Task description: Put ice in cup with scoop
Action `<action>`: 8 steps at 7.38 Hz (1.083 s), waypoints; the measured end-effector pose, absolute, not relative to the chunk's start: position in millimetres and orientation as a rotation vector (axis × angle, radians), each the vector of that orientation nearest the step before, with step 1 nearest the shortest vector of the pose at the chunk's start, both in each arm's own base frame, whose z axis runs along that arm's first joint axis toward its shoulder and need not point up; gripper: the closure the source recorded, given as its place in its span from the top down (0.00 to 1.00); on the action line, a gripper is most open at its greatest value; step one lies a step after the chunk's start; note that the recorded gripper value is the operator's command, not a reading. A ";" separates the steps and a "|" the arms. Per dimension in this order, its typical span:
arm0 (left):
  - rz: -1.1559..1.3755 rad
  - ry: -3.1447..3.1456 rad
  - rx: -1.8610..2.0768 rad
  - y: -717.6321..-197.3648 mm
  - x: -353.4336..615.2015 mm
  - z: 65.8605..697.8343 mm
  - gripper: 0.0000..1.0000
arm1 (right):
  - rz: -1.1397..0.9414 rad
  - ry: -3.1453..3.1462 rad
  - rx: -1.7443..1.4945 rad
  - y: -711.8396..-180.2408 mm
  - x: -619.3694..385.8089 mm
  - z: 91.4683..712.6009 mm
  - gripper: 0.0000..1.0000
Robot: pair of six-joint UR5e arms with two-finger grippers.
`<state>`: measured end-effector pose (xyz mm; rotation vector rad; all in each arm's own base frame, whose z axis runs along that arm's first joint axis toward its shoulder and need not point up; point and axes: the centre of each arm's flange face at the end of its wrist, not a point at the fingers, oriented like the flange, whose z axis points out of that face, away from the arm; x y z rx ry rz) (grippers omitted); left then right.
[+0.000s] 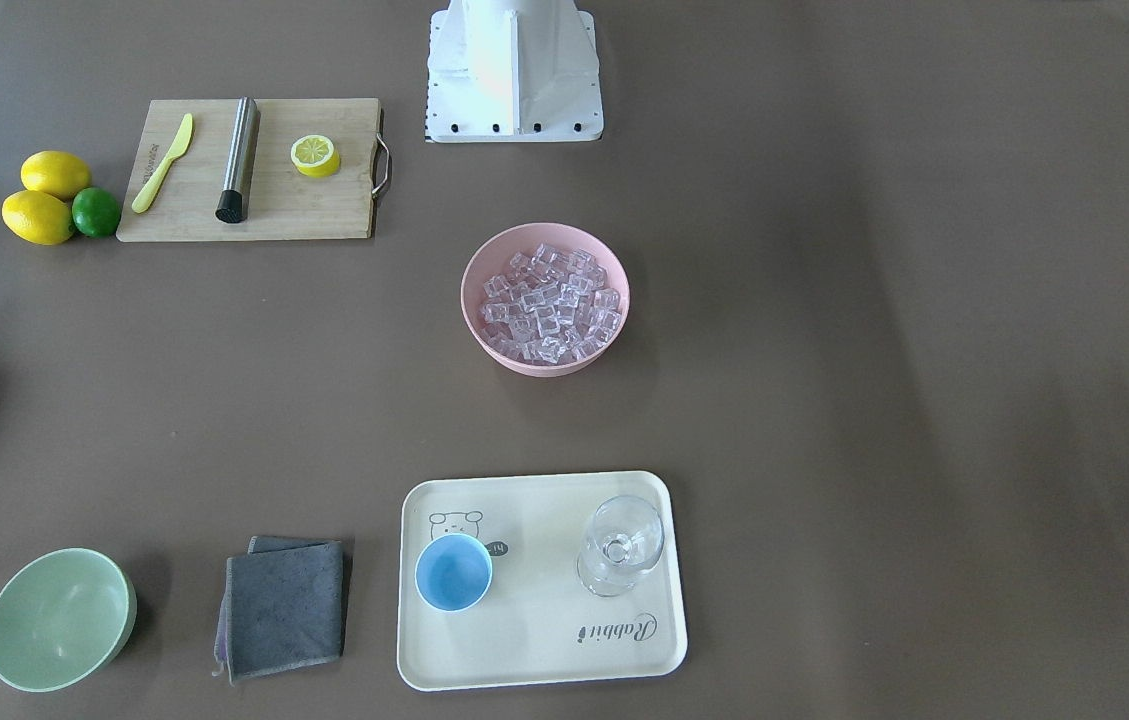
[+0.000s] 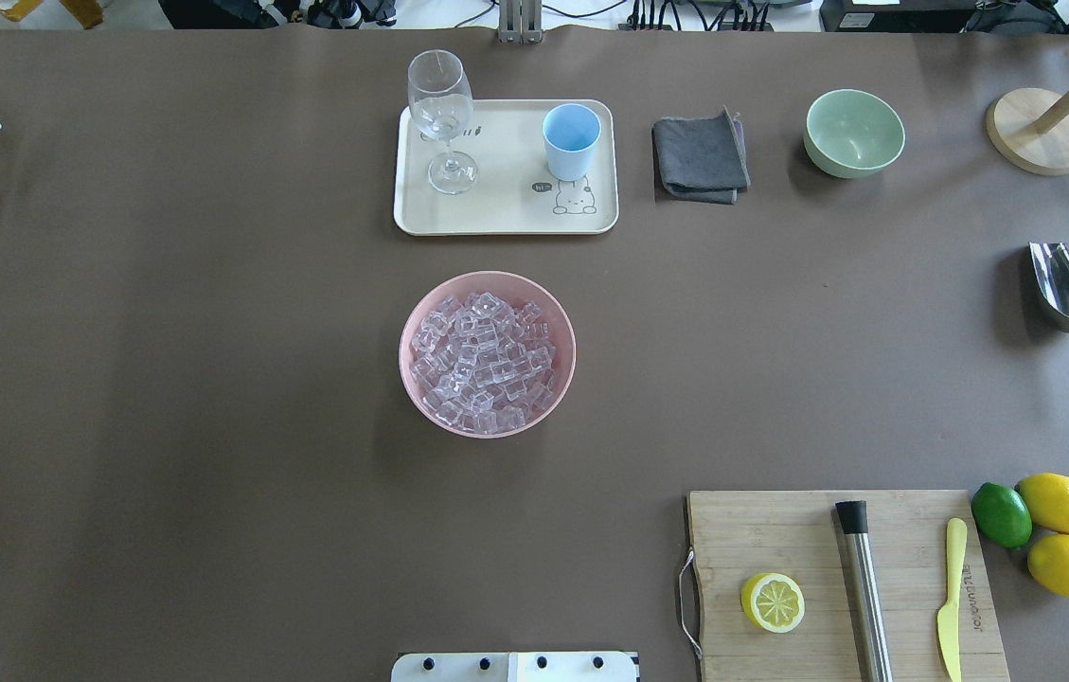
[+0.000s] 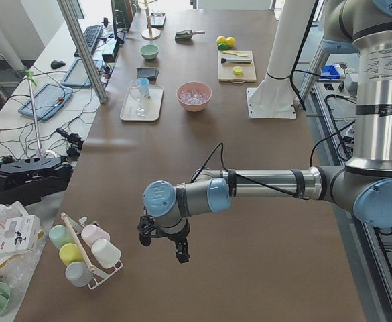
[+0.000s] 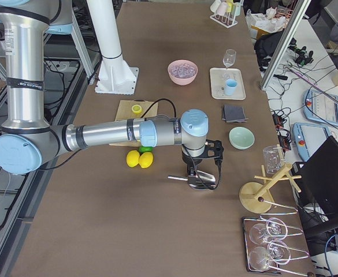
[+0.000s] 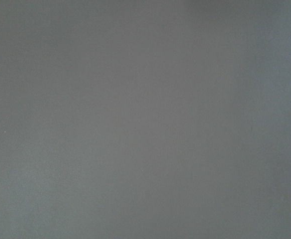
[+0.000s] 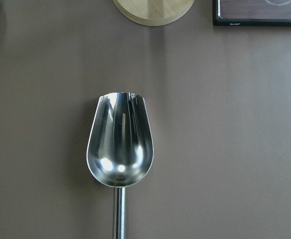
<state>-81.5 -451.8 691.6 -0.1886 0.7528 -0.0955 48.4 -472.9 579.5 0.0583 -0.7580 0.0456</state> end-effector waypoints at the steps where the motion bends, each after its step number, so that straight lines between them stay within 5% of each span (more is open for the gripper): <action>1: -0.097 0.753 -0.194 -450.2 -81.5 694.3 0.99 | 0.045 -0.758 0.058 -472.5 48.4 579.5 1.00; 8: -0.030 0.755 -0.212 -450.5 -74.2 704.2 0.99 | 0.059 -0.775 0.043 -463.4 47.2 582.6 0.99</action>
